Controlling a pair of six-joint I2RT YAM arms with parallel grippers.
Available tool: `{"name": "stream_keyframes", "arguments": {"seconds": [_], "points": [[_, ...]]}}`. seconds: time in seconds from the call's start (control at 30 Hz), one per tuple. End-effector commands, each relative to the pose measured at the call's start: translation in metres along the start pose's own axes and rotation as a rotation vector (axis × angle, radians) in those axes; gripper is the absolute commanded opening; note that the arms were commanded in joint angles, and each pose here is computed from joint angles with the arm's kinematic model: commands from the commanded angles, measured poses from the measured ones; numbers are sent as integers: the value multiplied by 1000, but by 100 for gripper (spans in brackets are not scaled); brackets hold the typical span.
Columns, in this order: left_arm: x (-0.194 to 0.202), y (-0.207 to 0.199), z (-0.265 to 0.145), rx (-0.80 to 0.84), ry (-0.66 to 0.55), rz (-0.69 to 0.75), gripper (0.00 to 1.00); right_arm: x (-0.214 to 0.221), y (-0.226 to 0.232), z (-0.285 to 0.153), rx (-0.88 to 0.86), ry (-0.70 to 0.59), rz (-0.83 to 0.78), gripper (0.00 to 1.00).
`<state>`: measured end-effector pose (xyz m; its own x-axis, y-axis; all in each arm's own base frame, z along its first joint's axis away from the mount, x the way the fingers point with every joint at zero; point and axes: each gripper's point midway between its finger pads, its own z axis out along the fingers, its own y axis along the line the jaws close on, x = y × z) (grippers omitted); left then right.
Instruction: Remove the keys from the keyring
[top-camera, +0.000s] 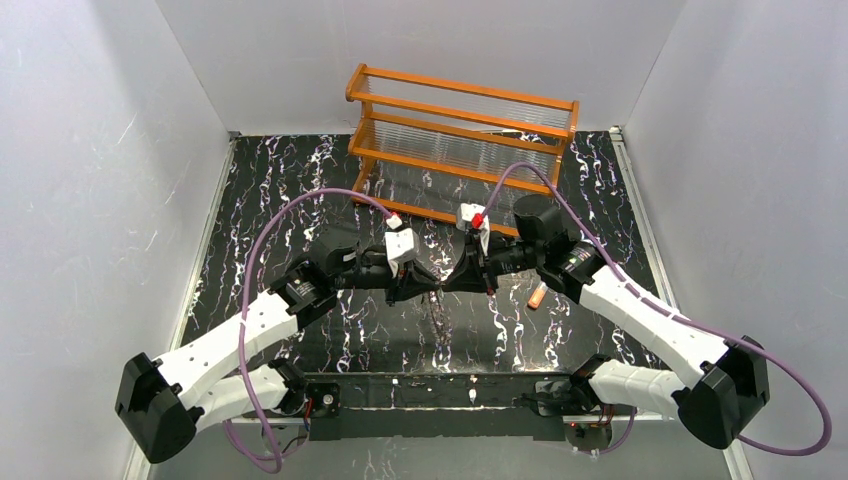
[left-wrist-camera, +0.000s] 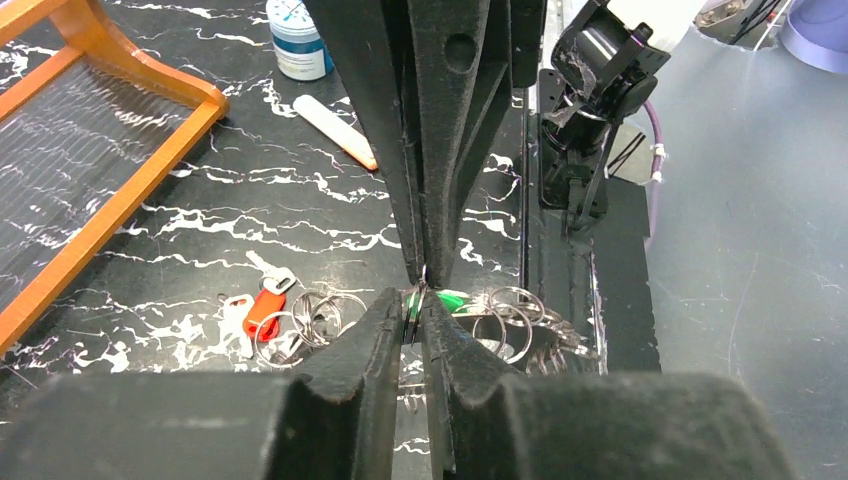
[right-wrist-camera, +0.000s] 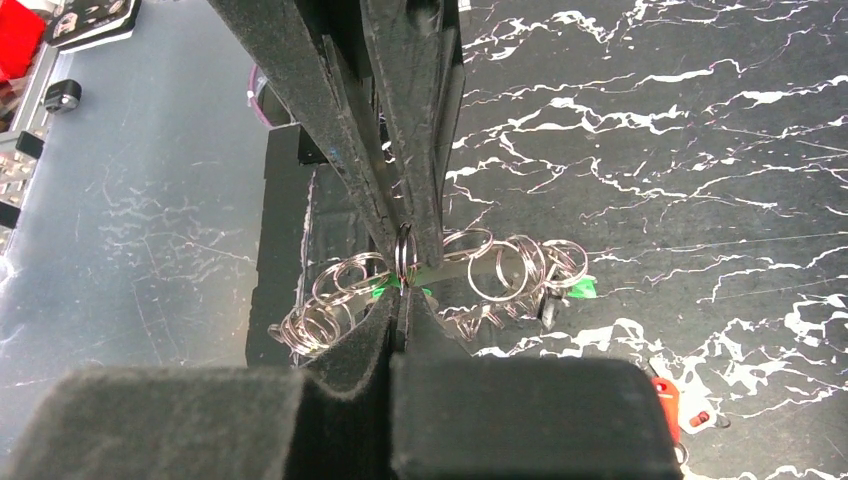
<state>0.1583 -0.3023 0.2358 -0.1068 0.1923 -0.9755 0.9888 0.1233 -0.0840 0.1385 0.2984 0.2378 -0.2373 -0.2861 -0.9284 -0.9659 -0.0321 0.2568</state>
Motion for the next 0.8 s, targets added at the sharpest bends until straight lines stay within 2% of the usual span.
{"name": "stream_keyframes", "arguments": {"seconds": [0.0,0.1,0.23,0.53,0.77], "points": [[-8,-7,-1,47,9,15,11,-32,6,-5,-24,-52,-80,1],[-10,-8,1,54,9,3,15,-30,4,-3,-26,-43,-70,1],[-11,-10,1,64,9,0,16,-30,5,-3,-33,-38,-68,1],[-18,-18,-1,101,-18,11,0,-22,2,-1,-24,-21,-55,1],[-28,-24,-7,102,-82,22,0,-3,-7,-3,43,-14,3,1]]}}
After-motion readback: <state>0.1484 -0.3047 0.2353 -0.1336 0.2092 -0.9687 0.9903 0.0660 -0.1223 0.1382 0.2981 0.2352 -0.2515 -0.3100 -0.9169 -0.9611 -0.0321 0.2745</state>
